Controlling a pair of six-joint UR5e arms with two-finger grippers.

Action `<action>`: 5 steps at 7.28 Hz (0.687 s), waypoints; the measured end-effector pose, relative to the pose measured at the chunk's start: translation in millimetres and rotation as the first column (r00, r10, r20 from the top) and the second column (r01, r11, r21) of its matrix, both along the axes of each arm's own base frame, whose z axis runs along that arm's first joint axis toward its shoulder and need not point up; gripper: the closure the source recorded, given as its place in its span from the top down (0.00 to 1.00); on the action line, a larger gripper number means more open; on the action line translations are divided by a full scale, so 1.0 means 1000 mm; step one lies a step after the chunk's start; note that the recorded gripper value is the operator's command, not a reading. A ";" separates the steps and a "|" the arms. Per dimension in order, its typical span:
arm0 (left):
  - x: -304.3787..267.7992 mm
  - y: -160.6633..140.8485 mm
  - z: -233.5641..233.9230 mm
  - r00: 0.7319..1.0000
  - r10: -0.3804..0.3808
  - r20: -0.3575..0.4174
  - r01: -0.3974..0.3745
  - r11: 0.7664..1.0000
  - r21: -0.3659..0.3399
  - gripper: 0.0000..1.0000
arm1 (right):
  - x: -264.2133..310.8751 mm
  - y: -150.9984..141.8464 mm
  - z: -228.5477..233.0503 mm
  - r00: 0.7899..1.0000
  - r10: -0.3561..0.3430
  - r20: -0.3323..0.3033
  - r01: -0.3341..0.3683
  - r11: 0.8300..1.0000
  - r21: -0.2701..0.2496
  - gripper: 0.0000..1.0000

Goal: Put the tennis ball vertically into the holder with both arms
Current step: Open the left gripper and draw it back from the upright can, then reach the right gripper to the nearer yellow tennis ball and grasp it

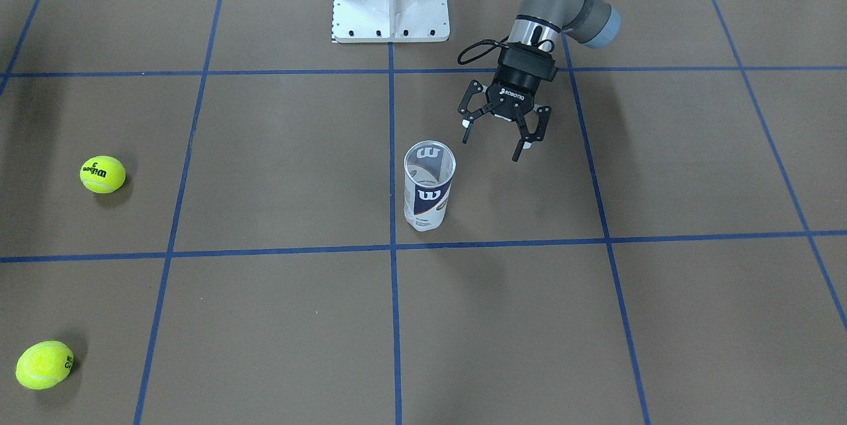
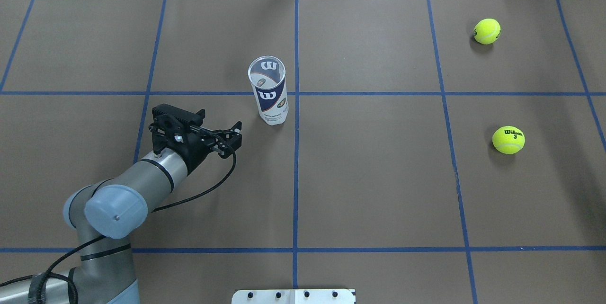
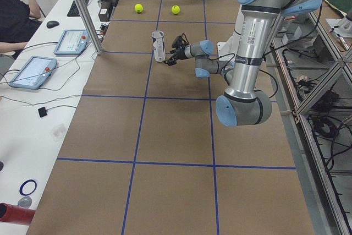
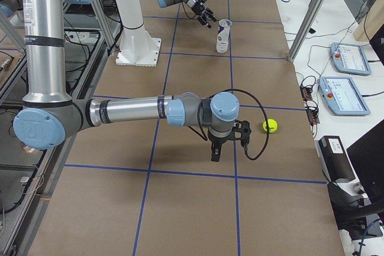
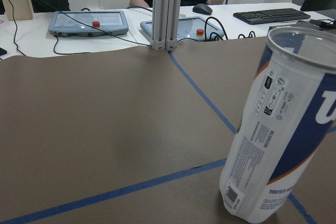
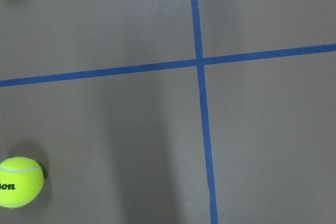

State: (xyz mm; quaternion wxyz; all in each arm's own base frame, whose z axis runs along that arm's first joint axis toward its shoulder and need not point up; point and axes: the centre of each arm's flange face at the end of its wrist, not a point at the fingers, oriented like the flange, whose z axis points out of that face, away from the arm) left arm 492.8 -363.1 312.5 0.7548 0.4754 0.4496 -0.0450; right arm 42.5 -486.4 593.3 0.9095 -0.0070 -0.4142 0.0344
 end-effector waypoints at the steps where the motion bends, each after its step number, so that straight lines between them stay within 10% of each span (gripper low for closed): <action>1: 0.009 0.000 -0.004 1.000 -0.001 -0.003 0.001 1.000 0.001 0.98 | -0.009 -0.007 -0.008 1.000 0.004 0.005 -0.004 1.000 -0.008 0.99; 5: 0.015 0.001 -0.007 1.000 -0.001 -0.005 0.001 1.000 0.002 0.98 | -0.113 -0.019 -0.057 1.000 -0.004 0.022 0.005 0.999 -0.031 0.99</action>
